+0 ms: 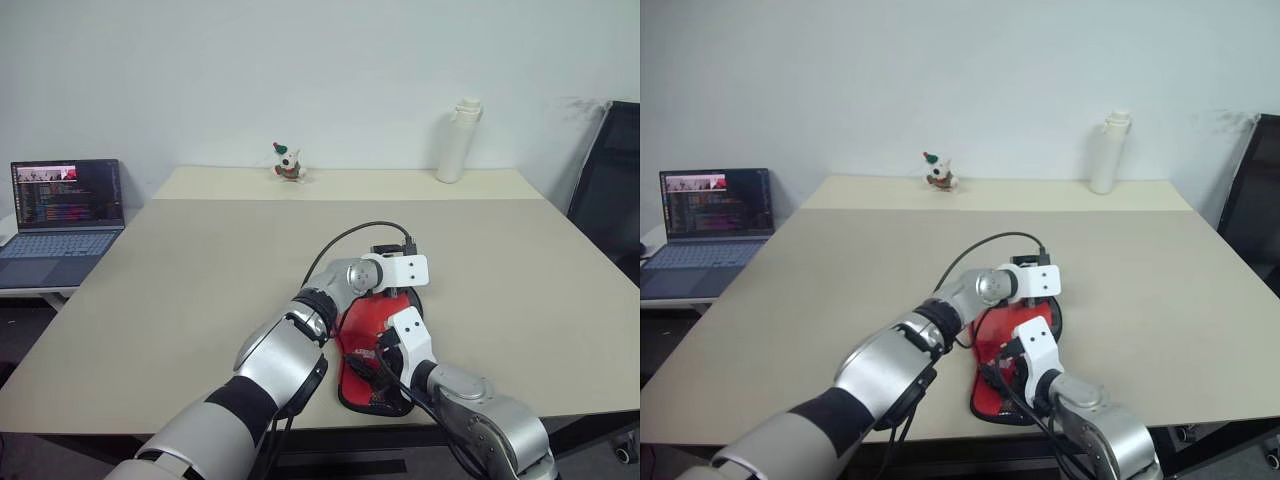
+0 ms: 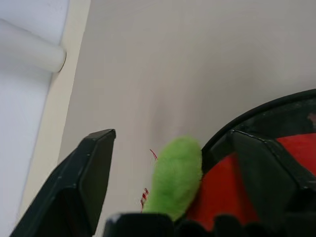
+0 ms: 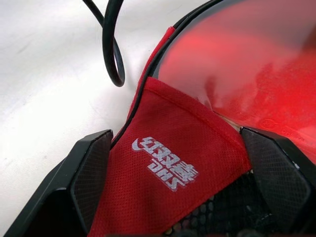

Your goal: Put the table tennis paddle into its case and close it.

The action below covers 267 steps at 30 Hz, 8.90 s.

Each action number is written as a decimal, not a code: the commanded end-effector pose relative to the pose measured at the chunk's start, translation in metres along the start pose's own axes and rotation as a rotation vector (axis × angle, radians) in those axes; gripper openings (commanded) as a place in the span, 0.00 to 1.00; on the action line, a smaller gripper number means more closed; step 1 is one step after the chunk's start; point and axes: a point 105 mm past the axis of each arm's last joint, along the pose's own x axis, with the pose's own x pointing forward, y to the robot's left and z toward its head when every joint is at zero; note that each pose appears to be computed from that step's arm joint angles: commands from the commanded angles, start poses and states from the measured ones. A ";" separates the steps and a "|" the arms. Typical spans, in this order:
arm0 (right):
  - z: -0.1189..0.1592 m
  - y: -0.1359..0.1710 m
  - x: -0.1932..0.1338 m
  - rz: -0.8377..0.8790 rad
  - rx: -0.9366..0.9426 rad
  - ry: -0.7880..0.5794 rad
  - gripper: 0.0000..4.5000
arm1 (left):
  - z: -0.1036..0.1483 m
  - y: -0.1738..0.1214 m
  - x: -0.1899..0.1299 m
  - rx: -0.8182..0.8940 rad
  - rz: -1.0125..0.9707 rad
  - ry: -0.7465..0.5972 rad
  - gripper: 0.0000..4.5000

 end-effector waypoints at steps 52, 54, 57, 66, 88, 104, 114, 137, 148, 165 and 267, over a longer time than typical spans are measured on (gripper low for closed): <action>0.130 -0.109 -0.015 0.033 -0.300 -0.195 1.00 | -0.046 -0.059 -0.080 -0.552 -0.364 -0.387 0.86; 0.131 -0.108 -0.006 0.051 -0.327 -0.192 1.00 | -0.049 -0.058 -0.078 -0.552 -0.356 -0.376 0.86; 0.132 -0.108 0.007 0.067 -0.353 -0.185 1.00 | -0.050 -0.058 -0.077 -0.550 -0.354 -0.371 0.86; 0.134 -0.118 0.051 -0.004 -0.413 -0.174 1.00 | -0.049 -0.064 -0.078 -0.543 -0.383 -0.377 0.86; 0.130 -0.148 0.065 -0.176 -0.435 -0.155 0.01 | -0.051 -0.077 -0.083 -0.556 -0.432 -0.371 0.87; 0.119 -0.188 0.043 -0.357 -0.406 -0.108 0.01 | -0.052 -0.088 -0.085 -0.576 -0.459 -0.362 0.87; 0.106 -0.205 0.018 -0.395 -0.467 -0.058 0.01 | -0.050 -0.094 -0.084 -0.591 -0.476 -0.362 0.87; 0.070 -0.169 -0.079 -0.268 -0.412 0.070 0.01 | -0.053 -0.097 -0.080 -0.617 -0.471 -0.349 0.87; 0.044 -0.149 -0.087 -0.192 -0.365 0.139 0.01 | -0.051 -0.098 -0.078 -0.618 -0.472 -0.350 0.87; 0.046 -0.168 -0.095 -0.221 -0.208 0.141 0.16 | -0.047 -0.093 -0.087 -0.614 -0.444 -0.380 0.87; 0.104 -0.121 -0.038 -0.053 -0.151 -0.178 0.88 | -0.057 -0.060 -0.089 -0.569 -0.383 -0.340 0.87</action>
